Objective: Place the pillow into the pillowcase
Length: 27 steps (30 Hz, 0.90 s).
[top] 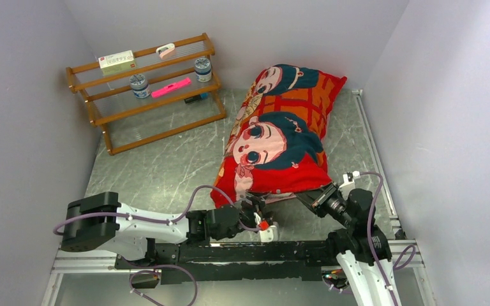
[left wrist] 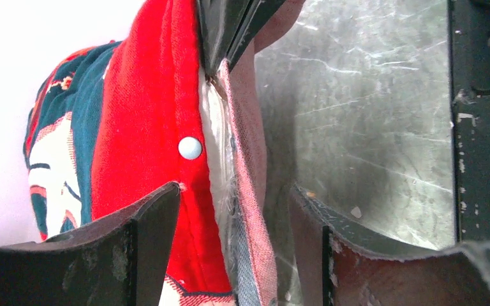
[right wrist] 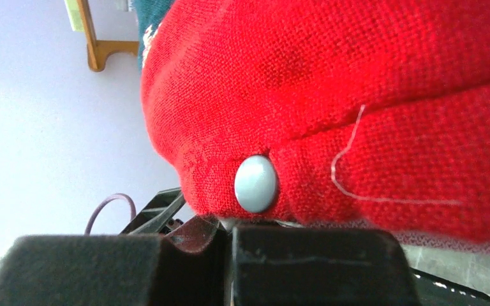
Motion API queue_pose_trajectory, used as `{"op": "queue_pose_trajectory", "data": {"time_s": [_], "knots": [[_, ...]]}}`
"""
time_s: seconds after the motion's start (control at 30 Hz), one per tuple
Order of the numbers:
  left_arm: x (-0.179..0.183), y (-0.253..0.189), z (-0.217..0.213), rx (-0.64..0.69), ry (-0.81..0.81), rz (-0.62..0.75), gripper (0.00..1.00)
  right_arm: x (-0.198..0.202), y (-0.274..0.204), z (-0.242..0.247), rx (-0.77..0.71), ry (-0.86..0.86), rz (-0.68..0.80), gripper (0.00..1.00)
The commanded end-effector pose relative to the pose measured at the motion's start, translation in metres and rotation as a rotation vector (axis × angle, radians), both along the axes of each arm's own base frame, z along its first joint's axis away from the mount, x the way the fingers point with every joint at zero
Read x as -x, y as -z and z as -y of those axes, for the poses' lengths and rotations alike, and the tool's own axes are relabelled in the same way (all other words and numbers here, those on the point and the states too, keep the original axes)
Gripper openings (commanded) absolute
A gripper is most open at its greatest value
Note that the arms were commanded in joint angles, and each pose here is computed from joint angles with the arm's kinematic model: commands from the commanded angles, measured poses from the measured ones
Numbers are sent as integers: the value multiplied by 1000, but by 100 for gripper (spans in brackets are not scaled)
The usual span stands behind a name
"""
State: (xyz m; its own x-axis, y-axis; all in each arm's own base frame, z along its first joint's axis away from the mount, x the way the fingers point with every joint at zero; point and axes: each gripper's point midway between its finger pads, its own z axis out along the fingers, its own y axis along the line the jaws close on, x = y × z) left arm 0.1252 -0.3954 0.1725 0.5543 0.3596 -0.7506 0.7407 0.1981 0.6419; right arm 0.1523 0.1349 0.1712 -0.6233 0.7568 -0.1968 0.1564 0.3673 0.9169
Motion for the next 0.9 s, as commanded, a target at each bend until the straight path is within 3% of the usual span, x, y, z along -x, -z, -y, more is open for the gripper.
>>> {"op": "queue_pose_trajectory", "data": {"time_s": [0.0,0.3,0.5,0.87], "knots": [[-16,-36,3,86,-95,53,67,0,-53,-13,-63,-87,240,0],[-18,-39,14,94,-86,83,63,-4,-51,-11,-33,-84,299,0],[-31,-47,8,124,-163,72,63,-11,-47,-12,1,-98,305,0],[-40,-45,17,97,-186,126,58,-10,-54,-14,-47,-92,314,0]]}}
